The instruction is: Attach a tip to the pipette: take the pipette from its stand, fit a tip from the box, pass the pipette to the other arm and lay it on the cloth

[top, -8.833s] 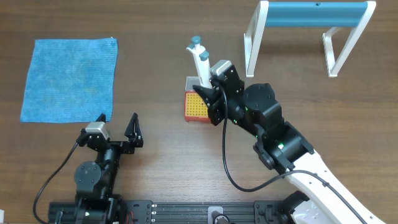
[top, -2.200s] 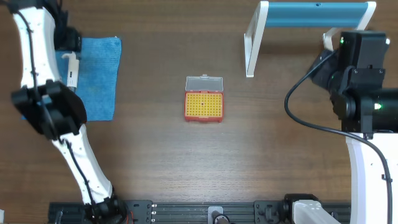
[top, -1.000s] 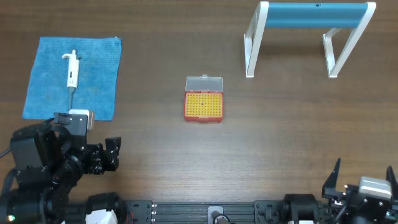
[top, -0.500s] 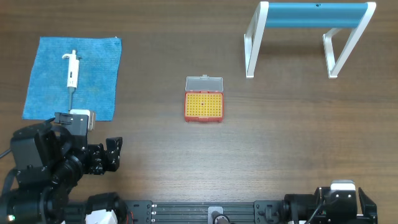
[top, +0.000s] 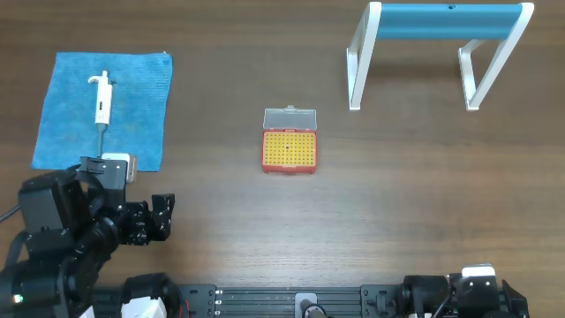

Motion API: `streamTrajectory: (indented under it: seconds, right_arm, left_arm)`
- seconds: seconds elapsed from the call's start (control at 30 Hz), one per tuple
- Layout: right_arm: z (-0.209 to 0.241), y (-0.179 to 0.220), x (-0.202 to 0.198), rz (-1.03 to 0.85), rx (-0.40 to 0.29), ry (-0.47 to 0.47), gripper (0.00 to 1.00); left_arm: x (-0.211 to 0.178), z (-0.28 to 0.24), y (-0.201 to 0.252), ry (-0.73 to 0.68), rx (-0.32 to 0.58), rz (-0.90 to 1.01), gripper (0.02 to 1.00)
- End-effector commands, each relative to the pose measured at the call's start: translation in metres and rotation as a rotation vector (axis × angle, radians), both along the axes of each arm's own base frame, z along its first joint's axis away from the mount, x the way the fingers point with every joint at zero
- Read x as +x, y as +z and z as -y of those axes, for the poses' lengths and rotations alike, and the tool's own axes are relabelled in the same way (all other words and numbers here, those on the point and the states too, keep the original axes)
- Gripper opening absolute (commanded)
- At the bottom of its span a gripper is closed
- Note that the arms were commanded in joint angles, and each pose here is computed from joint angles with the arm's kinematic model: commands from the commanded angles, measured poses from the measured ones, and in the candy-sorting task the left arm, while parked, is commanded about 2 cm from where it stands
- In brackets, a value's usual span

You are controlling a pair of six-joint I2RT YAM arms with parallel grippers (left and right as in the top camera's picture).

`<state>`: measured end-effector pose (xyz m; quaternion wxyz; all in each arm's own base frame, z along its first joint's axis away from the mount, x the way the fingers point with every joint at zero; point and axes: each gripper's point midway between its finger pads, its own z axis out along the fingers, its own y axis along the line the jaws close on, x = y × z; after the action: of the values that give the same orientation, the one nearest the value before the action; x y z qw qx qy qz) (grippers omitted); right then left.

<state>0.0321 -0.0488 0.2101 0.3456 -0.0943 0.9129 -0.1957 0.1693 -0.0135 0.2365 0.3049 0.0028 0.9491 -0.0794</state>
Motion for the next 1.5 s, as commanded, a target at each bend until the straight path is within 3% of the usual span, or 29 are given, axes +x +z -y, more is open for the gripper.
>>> streamTrajectory:
  seconds: [0.03, 0.37, 0.43, 0.53, 0.67, 0.83, 0.97, 1.17, 1.5]
  right_arm:
    - [-0.002, -0.001, 0.000, 0.005, 0.009, 0.011, 0.851]
    - [-0.002, -0.001, 0.000, 0.005, 0.009, 0.011, 0.851]
    - [-0.002, -0.001, 0.000, 0.005, 0.009, 0.011, 0.851]
    - [-0.002, -0.001, 0.000, 0.005, 0.009, 0.011, 0.851]
    - [-0.002, -0.001, 0.000, 0.005, 0.009, 0.011, 0.851]
    - [-0.002, -0.001, 0.000, 0.005, 0.009, 0.011, 0.849]
    - [-0.002, -0.001, 0.000, 0.005, 0.009, 0.011, 0.851]
    - [-0.002, -0.001, 0.000, 0.005, 0.009, 0.011, 0.851]
    - [-0.002, -0.001, 0.000, 0.005, 0.009, 0.011, 0.851]
  left_arm:
    - [0.001, 0.002, -0.003, -0.001, -0.019, -0.007, 0.950]
    - [-0.006, 0.014, 0.004, -0.068, -0.009, 0.039, 0.950]
    - [-0.011, 0.013, 0.011, -0.120, 0.059, 0.102, 0.950]
    - [-0.002, 0.019, 0.053, -0.147, 0.084, 0.382, 0.950]
    - [0.023, 0.004, 0.087, -0.065, 0.179, 0.747, 0.950]
    - [0.063, -0.001, 0.076, -0.007, 0.176, 1.105, 0.950]
    - [0.071, -0.003, 0.058, 0.010, 0.186, 1.282, 0.952]
    - [0.074, -0.008, 0.007, 0.035, 0.191, 1.208, 0.950]
    - [0.075, -0.008, -0.068, 0.016, 0.179, 0.908, 0.950]
